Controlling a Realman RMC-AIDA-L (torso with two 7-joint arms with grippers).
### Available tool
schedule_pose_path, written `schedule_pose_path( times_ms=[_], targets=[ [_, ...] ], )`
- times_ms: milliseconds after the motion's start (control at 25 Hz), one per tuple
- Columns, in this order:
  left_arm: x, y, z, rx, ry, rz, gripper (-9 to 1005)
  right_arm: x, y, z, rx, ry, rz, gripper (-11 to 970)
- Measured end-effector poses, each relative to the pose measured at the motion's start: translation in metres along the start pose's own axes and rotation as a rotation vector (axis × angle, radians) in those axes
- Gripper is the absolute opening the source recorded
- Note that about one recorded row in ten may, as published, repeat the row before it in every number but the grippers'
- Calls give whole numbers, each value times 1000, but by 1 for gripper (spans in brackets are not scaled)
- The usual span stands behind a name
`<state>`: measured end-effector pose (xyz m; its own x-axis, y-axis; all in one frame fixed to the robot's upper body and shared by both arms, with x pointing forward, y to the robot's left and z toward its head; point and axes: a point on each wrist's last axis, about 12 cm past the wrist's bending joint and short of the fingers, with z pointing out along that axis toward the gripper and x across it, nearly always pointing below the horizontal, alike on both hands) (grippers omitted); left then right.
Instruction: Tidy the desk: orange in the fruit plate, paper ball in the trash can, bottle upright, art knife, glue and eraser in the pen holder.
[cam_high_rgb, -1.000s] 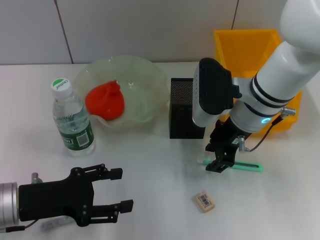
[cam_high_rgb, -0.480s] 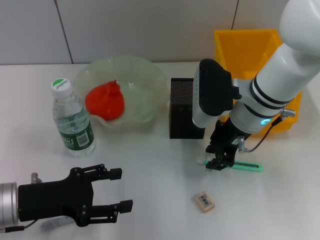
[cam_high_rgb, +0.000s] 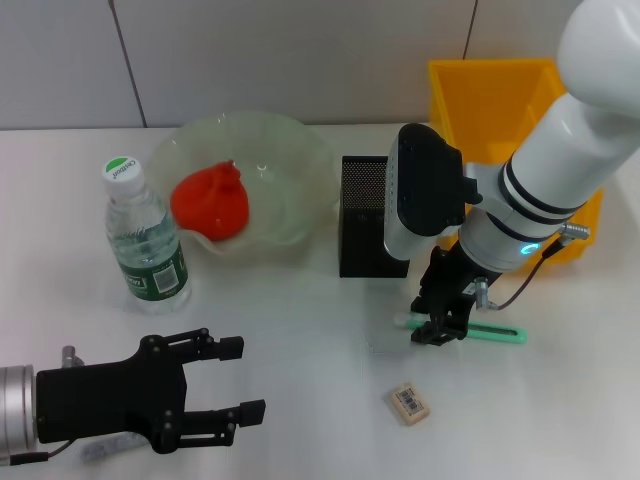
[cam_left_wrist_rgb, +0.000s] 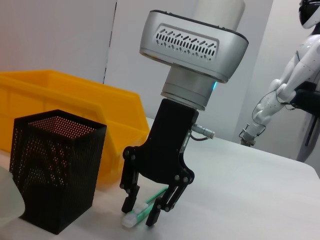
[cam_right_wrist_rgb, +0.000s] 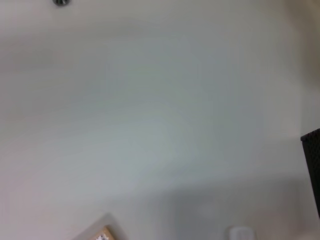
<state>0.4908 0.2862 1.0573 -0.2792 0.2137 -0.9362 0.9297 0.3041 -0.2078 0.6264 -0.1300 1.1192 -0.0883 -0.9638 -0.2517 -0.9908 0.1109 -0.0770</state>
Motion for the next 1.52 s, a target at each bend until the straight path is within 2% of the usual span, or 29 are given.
schedule_pose_path(
  times_ms=[200,320,760,1000,1160,1240,1400,1520],
  targets=[
    [0,0,0,0,0,0,809,0,-1,0,7,-3,1,394],
    [0,0,0,-1,-1,0,808,0,-1,1,6,-2,2,298],
    [-1,1,-1,-8,-6,0,809,1,0,1,6,-2,4,274],
    [-1,1,-1,-10,-8,0,809,0,-2,-1,13,-11,8,213],
    [-1,1,-1,-10,-8,0,809,-5,0,-11,0,-68,13,172],
    [-1,1,-2,-11,-8,0,809,-11,4,-24,-29,-145,4,172],
    [-1,1,-2,-11,-7,1,809,-12,5,-35,-44,-209,7,172],
    [-1,2,-2,-10,-7,2,809,-9,4,-46,-62,-310,27,172]
  ],
)
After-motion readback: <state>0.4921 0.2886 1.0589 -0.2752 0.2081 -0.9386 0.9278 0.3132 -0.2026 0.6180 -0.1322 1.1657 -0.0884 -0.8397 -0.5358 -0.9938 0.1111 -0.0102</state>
